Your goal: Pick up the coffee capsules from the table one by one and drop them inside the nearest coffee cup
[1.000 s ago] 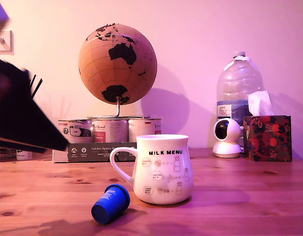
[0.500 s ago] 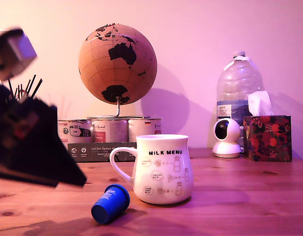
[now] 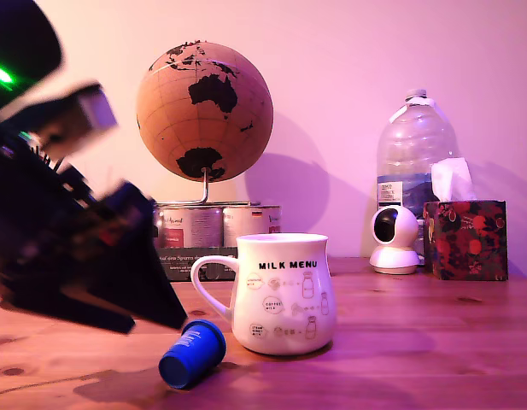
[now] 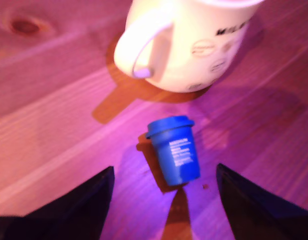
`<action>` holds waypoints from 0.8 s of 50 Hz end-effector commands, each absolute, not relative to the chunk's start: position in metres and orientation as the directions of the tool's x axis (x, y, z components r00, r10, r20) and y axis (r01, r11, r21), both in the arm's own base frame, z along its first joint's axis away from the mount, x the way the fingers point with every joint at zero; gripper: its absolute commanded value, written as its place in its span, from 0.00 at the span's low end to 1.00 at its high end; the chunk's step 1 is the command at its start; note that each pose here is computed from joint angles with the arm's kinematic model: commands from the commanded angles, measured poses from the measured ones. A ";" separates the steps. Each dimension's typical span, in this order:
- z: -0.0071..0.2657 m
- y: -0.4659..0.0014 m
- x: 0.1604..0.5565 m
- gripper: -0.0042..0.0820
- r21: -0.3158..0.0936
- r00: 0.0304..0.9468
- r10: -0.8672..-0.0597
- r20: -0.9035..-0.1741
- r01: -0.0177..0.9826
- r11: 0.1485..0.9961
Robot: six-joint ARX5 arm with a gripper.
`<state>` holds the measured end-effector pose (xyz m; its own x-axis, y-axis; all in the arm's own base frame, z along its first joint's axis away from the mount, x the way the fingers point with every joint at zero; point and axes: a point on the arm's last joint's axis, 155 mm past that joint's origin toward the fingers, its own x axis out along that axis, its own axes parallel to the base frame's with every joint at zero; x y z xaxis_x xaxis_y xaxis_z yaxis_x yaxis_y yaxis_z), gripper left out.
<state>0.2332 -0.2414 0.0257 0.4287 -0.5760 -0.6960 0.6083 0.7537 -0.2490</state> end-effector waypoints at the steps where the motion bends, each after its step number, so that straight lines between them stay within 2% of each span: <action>1: 0.027 -0.246 0.237 0.73 -0.251 0.427 -0.575 -0.698 0.606 0.755; 40: 0.000 -0.264 0.250 0.73 -0.255 0.311 -0.499 -0.809 0.578 0.775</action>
<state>0.2537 -0.2643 0.0061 0.3299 -0.5058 -0.7971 0.5829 0.7733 -0.2495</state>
